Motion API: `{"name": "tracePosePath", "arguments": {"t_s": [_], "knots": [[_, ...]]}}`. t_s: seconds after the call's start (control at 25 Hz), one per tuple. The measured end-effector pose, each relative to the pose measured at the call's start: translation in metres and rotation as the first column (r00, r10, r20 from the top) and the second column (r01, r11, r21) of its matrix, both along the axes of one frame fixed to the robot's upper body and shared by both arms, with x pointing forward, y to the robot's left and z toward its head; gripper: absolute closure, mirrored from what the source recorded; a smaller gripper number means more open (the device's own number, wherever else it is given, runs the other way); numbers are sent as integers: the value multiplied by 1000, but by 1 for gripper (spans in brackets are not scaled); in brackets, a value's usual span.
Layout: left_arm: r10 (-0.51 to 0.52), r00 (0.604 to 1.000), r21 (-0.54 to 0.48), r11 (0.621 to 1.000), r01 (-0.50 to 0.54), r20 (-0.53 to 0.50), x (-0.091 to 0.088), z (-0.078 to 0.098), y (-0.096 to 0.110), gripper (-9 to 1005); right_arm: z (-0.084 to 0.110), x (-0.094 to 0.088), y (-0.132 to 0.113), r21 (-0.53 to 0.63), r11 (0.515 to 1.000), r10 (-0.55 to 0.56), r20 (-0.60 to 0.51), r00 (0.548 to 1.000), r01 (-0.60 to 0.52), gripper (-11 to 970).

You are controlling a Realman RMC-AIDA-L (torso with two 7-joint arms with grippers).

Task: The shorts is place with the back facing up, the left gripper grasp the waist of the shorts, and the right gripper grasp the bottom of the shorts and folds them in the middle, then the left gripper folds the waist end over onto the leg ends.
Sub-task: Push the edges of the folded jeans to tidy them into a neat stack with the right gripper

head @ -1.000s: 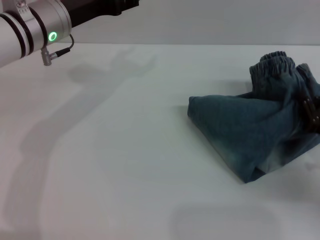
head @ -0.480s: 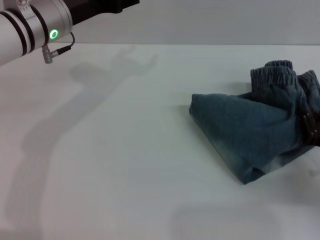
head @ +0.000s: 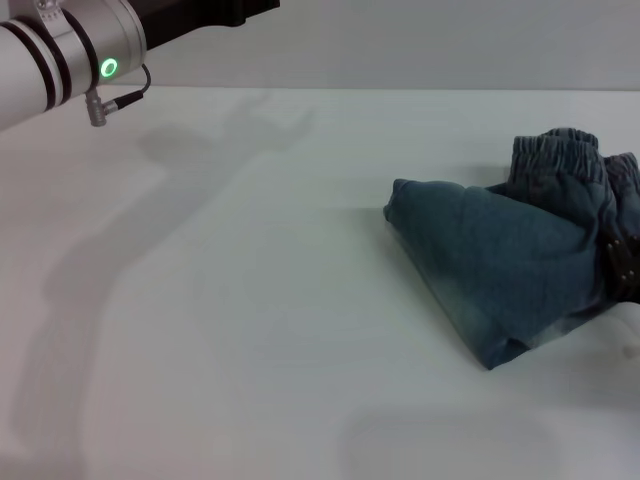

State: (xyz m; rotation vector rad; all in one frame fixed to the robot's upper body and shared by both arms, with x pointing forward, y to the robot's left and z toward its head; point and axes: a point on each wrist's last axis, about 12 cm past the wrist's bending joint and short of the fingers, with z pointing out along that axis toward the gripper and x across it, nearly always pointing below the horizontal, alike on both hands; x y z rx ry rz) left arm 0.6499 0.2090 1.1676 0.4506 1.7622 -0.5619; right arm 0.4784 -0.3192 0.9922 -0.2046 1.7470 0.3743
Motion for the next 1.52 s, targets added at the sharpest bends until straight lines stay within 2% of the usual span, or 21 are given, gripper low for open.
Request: {"name": "tracePosePath", "arguments": {"t_s": [0.6,1.28,1.52], "knots": [[0,1000,-1,1000,0,4,1,2,-1,186,-6,1,-3,-31,999,-27,-47,999,25,919],[-3,1000,-2,1000,3,4,1,2,-2,186,0,-1,0,-41,999,26,5,1000,-26,917],[-5,1000,-4,1000,5,3,1,2,-2,185,6,-8,-5,-8,1000,10,59,998,-9,753]]}}
